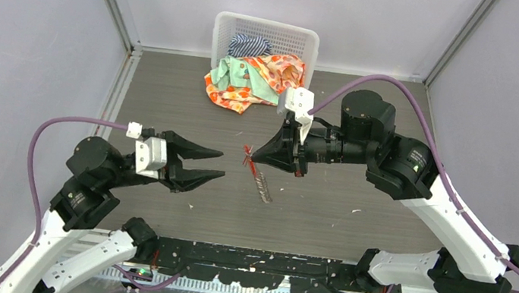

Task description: Put the keys on the keyring

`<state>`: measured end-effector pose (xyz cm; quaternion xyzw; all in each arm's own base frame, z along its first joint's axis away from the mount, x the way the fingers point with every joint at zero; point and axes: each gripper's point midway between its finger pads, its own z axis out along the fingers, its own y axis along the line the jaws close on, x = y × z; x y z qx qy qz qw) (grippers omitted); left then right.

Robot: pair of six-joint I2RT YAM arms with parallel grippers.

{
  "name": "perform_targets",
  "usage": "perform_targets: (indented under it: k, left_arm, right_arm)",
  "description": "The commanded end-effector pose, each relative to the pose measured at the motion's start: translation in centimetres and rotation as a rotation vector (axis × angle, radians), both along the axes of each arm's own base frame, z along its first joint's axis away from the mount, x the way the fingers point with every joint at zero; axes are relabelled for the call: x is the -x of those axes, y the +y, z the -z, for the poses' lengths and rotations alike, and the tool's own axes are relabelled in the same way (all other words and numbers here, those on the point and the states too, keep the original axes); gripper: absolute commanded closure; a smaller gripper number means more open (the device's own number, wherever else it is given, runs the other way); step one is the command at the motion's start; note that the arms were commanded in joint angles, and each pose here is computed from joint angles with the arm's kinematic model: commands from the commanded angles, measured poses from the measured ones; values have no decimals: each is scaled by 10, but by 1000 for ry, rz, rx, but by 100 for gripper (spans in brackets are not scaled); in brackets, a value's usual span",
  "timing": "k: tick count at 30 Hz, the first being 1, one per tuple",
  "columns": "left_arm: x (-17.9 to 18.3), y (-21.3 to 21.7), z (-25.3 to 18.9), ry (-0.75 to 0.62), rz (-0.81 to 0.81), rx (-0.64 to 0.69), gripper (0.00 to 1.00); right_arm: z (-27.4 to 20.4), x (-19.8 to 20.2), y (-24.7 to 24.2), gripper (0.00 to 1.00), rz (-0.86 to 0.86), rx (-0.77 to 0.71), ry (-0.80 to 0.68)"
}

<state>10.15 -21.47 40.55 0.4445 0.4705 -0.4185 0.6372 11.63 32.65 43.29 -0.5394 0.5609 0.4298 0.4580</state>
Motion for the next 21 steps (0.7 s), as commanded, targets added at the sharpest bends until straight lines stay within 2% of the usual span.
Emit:
perform_targets:
  k: [1,3,7,13,19,21]
  left_arm:
    - [-18,-5,8,-27,-38,-39,53]
    - [-12,-15,10,-36,43,-67,38]
    - [-12,-23,10,-56,94,-80,35]
    - [-5,-25,12,-43,140,-84,44]
    - [-7,-24,11,-48,121,-79,61]
    - [-9,-23,10,-50,106,-75,64]
  right_arm:
    - [-17,12,3,99,-57,-63,27]
    - [-13,16,5,99,-90,-52,50]
    - [-7,21,10,99,-131,-31,86]
    - [-4,20,13,99,-137,-32,95]
    - [-1,16,14,99,-120,-28,93]
    - [1,14,13,99,-109,-21,94]
